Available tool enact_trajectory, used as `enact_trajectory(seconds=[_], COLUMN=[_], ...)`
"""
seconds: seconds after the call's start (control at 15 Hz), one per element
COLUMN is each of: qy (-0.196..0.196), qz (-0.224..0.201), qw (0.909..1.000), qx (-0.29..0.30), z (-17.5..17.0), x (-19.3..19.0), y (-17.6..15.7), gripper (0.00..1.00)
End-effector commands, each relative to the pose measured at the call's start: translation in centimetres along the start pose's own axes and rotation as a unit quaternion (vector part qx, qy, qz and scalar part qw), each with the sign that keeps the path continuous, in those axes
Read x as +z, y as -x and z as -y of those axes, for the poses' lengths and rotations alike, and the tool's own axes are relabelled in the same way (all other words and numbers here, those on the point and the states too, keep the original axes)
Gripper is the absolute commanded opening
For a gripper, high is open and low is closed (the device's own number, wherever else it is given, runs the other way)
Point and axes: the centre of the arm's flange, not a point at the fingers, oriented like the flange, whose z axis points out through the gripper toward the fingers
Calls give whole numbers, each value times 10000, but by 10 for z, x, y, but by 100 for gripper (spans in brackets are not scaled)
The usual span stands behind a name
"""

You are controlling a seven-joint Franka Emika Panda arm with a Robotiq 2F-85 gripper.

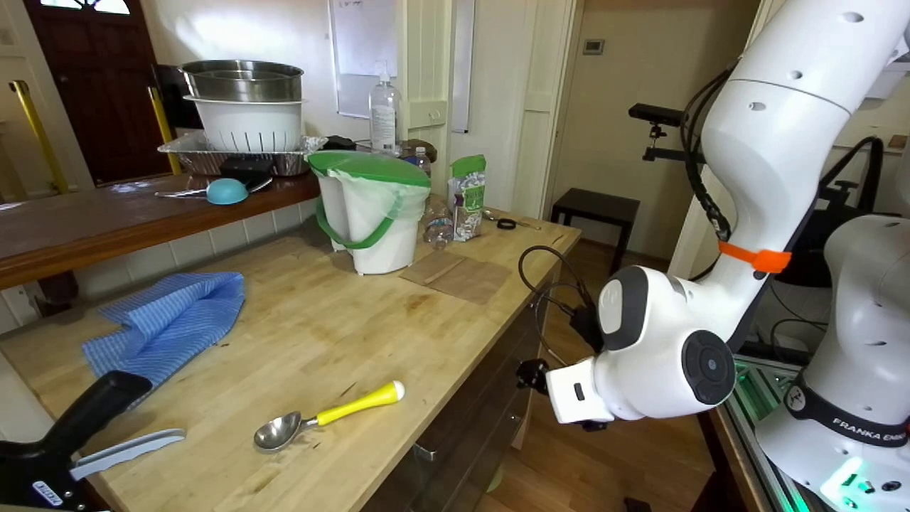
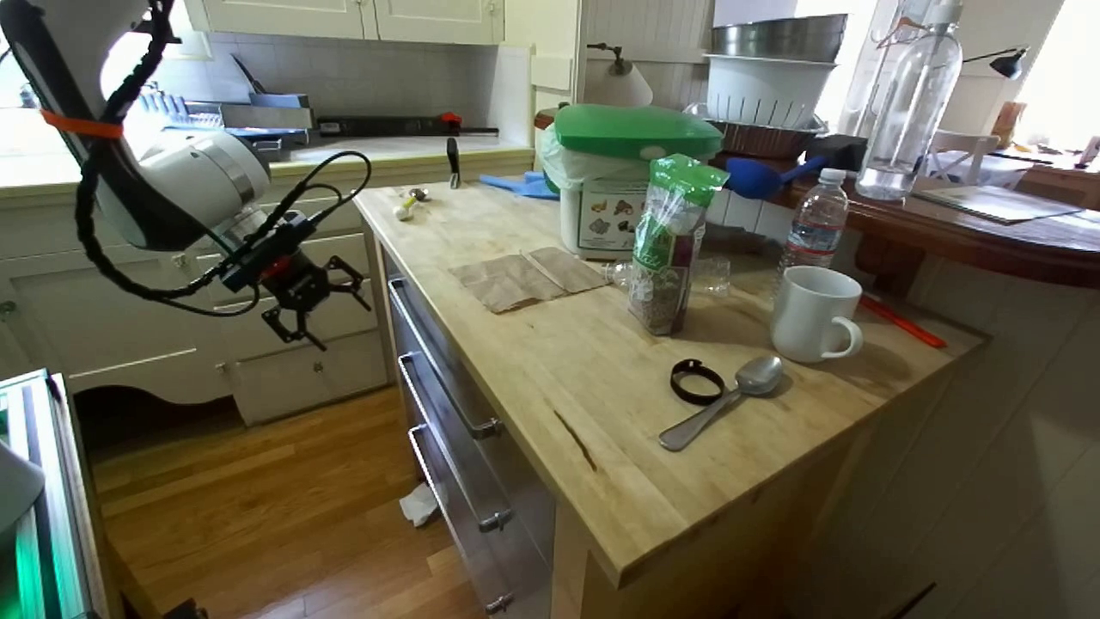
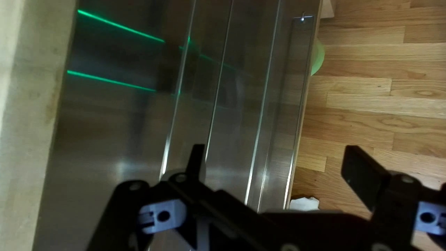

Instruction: Open the topmost drawer.

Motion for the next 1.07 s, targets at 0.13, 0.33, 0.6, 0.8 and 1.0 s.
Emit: enact_trajectory(seconds=[0.13, 0.33, 0.6, 0.8, 1.0], qy=[577, 665, 795, 813, 824], qz=[-325, -622, -774, -815, -697], qw=[9967, 9913, 9870, 9865, 9877], qx=[462, 956, 1163, 1164, 1134], z=[26, 29, 19, 10, 5], x=[22, 31, 45, 56, 51], y=[-7, 8, 29, 43, 44], gripper=[100, 100, 100, 100, 100])
